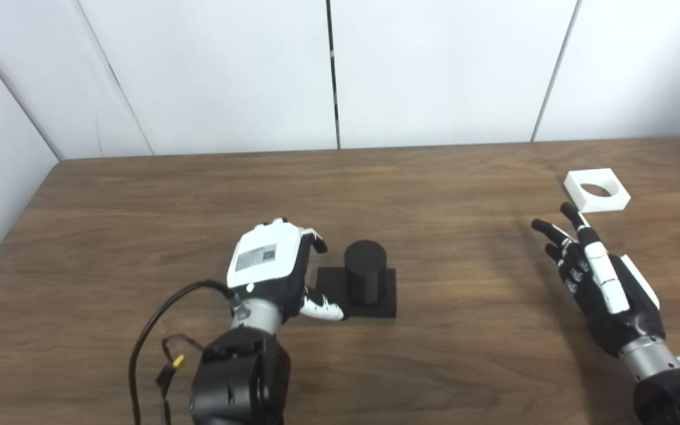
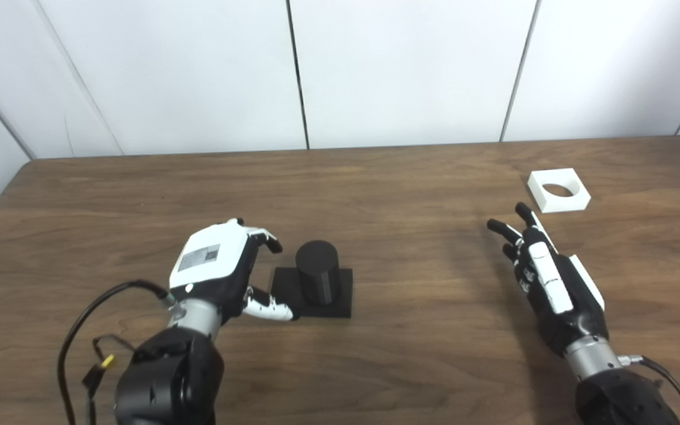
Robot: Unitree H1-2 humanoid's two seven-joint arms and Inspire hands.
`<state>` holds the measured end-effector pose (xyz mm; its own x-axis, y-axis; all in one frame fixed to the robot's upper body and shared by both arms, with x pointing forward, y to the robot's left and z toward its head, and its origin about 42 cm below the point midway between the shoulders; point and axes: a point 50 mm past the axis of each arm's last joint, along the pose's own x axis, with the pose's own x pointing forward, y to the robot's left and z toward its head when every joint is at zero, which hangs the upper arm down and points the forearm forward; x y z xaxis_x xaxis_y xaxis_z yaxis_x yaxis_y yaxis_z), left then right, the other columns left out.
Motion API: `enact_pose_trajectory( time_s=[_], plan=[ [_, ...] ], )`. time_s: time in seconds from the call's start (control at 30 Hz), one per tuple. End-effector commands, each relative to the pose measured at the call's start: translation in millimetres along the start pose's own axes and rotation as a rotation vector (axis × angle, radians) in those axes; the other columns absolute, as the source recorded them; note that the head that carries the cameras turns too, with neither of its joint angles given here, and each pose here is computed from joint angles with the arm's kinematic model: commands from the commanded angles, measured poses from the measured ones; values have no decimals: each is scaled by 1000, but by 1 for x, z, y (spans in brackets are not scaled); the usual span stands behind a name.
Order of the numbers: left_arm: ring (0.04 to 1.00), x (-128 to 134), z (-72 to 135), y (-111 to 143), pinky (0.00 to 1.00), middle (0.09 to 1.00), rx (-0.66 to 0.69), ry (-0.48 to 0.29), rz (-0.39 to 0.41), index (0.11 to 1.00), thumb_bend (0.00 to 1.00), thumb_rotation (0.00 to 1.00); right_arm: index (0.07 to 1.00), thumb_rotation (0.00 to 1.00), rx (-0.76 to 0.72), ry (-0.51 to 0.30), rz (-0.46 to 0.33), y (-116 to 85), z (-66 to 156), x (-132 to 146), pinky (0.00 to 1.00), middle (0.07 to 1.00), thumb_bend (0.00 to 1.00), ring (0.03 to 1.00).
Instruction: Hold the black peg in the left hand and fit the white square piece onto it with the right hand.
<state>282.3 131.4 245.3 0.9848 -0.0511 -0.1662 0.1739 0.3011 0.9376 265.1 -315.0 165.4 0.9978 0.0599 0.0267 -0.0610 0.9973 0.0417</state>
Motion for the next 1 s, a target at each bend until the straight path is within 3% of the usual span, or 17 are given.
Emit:
enact_pose_trajectory(
  time_s=[0.0, 0.53, 0.97],
  plan=[
    [988, 8, 11, 13, 1000, 870, -19, -41, 33, 732, 1000, 231, 1000, 830, -16, -79, 22, 0, 20, 3, 1000, 859, 554, 985],
    [1000, 33, 13, 3, 1000, 926, -8, -36, -89, 792, 1000, 225, 1000, 853, -23, -86, 20, -2, 25, -2, 1000, 865, 527, 974],
    [1000, 35, 13, 1, 1000, 931, -1, -26, -123, 757, 1000, 196, 1000, 865, -34, -80, 13, -4, 25, 0, 1000, 858, 522, 969]
  ],
)
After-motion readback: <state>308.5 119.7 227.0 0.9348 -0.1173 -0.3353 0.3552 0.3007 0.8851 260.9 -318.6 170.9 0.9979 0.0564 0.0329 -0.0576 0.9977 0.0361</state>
